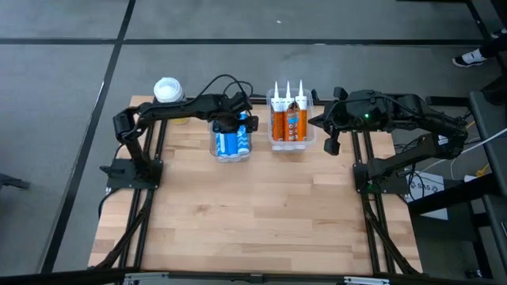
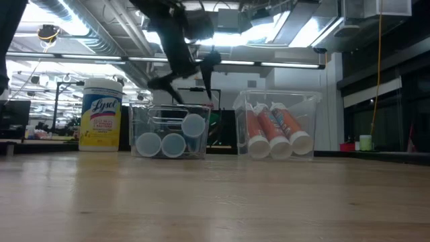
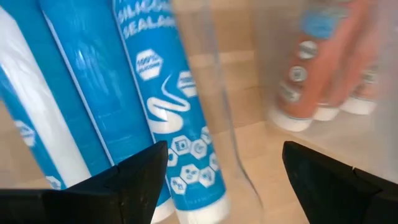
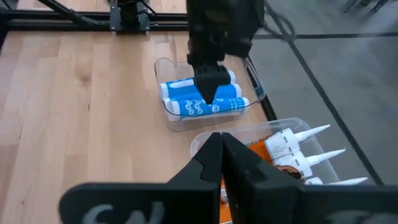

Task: Pick & place silicon tubes, Sealant and Lysol wipes
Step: Return to Home Position

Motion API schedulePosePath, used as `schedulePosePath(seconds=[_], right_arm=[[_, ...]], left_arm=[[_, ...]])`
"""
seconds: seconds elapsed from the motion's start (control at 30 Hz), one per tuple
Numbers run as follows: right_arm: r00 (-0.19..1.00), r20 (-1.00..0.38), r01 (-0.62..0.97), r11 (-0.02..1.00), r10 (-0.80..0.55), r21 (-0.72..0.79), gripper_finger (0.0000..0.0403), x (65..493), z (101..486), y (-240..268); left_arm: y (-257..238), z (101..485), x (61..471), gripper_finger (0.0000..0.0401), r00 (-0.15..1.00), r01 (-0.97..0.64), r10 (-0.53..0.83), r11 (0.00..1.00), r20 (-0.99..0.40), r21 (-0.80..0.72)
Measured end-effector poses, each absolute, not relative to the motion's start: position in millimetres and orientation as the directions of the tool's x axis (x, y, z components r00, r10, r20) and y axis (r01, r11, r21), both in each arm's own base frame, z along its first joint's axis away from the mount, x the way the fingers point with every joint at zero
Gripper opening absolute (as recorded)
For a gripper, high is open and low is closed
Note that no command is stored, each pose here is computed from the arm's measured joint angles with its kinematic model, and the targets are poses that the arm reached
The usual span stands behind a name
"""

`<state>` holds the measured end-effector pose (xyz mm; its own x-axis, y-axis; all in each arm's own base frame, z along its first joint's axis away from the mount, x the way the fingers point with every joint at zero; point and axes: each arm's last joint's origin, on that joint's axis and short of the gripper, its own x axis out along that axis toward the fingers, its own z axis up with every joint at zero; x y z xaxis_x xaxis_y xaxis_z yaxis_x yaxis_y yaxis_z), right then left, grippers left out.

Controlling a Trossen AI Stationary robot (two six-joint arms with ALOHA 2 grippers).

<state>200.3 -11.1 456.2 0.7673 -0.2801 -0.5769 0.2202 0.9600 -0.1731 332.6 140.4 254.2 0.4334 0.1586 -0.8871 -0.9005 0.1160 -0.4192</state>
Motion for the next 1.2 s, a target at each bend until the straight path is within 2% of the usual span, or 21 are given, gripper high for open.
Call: schedulePosePath(seconds=[0.27,0.57,0.77,0.93,1.2], right_arm=[[0.786,-0.59,0.154,0.983,-0.186,-0.104,0.0012,201,456,-8],[0.794,-0.591,0.129,0.99,-0.14,-0.061,0.0012,201,456,-7],[0.824,-0.566,0.038,0.999,-0.034,-0.003,0.0012,204,459,-4],[0.842,-0.539,0.014,1.0,-0.01,0.004,0.0012,209,458,-3],[0.859,-0.503,-0.08,0.995,0.098,0.056,0.0012,232,424,-1]], left_arm=[[112,303,316,0.0303,0.508,-0.858,0.314,0.263,-0.802,-0.441],[82,333,303,0.026,0.56,-0.811,0.405,0.448,-0.723,-0.377],[74,337,303,0.0198,0.58,-0.783,0.395,0.511,-0.713,-0.354],[68,337,304,0.0131,0.588,-0.758,0.382,0.568,-0.713,-0.321],[62,337,306,0.0033,0.594,-0.744,0.378,0.592,-0.71,-0.308]])
